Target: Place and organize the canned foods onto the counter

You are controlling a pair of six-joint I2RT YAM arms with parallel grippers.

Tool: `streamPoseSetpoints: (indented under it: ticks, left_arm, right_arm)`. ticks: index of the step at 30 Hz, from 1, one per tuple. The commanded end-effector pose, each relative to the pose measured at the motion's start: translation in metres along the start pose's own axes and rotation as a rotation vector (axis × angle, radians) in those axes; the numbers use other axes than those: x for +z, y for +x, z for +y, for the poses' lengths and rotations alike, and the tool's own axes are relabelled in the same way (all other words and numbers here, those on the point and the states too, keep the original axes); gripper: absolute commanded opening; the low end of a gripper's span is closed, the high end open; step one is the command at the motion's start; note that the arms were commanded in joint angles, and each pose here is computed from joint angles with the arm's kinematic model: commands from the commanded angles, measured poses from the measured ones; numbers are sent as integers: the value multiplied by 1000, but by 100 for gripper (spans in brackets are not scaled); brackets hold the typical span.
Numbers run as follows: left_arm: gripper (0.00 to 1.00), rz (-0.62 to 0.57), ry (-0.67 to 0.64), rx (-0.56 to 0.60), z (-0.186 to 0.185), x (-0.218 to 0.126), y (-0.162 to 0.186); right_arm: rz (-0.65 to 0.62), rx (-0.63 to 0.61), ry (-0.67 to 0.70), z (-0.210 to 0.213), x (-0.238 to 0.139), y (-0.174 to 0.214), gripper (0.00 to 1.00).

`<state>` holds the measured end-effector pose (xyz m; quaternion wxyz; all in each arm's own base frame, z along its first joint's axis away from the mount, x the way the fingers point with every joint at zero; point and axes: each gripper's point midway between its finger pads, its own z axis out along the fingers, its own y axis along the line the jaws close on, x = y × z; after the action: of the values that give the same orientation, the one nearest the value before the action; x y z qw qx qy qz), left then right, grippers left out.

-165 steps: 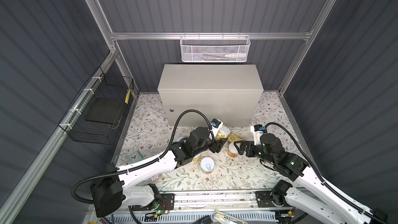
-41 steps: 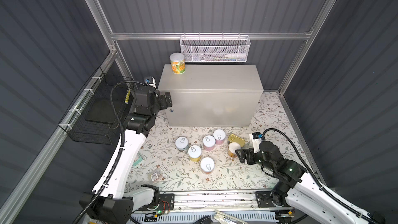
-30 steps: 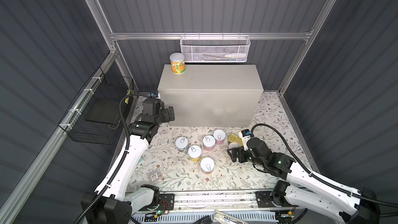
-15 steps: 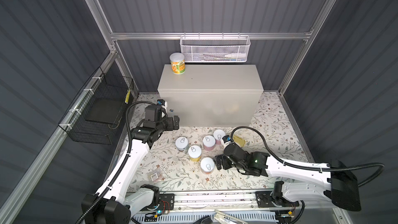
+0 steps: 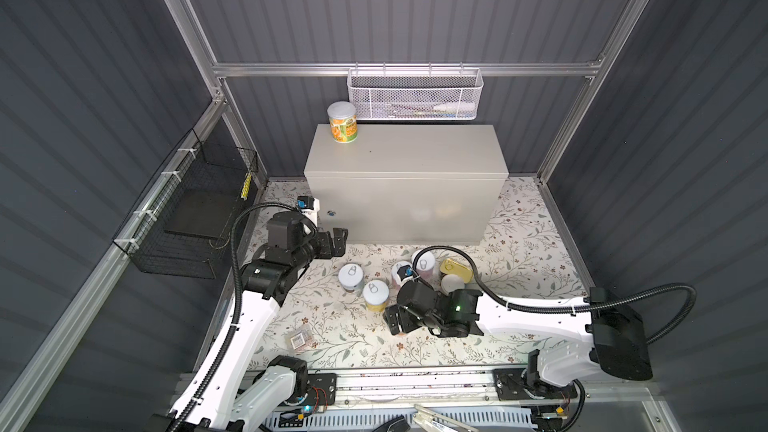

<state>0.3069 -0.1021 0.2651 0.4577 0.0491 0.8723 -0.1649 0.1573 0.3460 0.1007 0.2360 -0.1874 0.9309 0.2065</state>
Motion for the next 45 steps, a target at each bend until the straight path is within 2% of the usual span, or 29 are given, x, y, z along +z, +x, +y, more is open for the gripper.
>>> streamPoseSetpoints:
  ticks: [1, 6, 15, 25, 35, 42, 45]
  left_arm:
    - [100, 8, 32, -11, -6, -1, 5]
    - [100, 15, 51, -16, -9, 1, 7]
    - [100, 27, 64, -24, -11, 4, 10]
    - [100, 35, 60, -25, -10, 6, 10]
    - [100, 31, 74, -27, -12, 4, 10]
    - [100, 36, 67, -25, -11, 6, 11]
    - [100, 38, 73, -25, -12, 6, 11]
  right_arm:
    - [51, 19, 57, -8, 0, 11, 99]
    - [83, -14, 144, -17, -6, 16, 99]
    - [96, -21, 92, -6, 2, 19, 99]
    - [101, -35, 104, 0, 15, 15, 98]
    - [126, -36, 145, -7, 25, 19, 86]
    - [136, -57, 255, -27, 22, 21, 84]
    - [143, -67, 251, -27, 26, 20, 84]
